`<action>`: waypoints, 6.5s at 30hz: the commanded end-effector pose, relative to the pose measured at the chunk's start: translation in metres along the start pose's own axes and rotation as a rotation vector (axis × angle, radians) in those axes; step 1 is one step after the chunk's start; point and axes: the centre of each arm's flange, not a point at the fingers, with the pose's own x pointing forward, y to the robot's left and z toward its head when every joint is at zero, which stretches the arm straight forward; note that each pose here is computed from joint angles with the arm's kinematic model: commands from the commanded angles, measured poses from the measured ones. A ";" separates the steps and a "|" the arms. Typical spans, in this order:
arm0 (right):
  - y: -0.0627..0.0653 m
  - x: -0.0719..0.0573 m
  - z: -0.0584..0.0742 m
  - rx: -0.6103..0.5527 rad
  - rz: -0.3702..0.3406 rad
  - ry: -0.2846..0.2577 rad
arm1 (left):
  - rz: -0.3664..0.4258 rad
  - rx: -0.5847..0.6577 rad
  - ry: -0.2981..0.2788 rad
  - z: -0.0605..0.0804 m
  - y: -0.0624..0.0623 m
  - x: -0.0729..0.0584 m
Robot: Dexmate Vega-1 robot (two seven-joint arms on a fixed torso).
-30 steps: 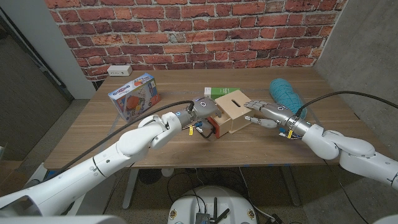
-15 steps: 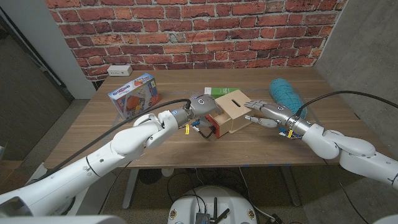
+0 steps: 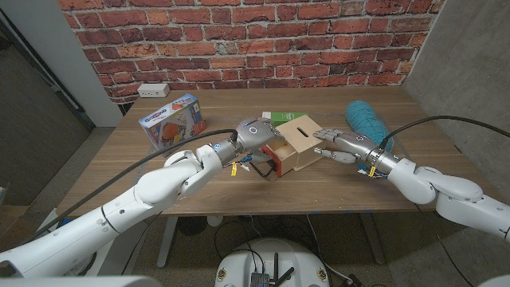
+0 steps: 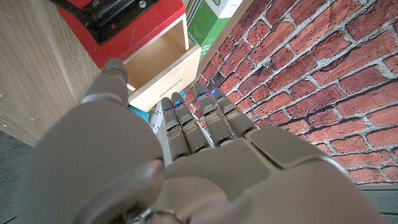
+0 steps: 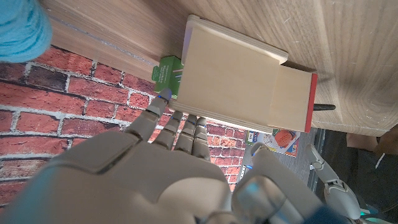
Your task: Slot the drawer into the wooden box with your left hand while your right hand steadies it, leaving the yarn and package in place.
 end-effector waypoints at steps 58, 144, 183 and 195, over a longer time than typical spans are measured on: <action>-0.021 -0.004 -0.002 -0.053 -0.042 -0.024 | 0.021 0.090 -0.033 0.004 -0.035 0.026; -0.023 0.000 -0.008 -0.086 -0.009 -0.039 | 0.134 0.096 -0.083 0.003 -0.048 0.076; -0.028 0.000 -0.014 -0.055 -0.032 -0.035 | 0.185 0.085 -0.069 0.008 -0.055 0.101; -0.028 0.002 -0.017 -0.055 -0.035 -0.037 | 0.201 0.083 -0.081 0.008 -0.057 0.112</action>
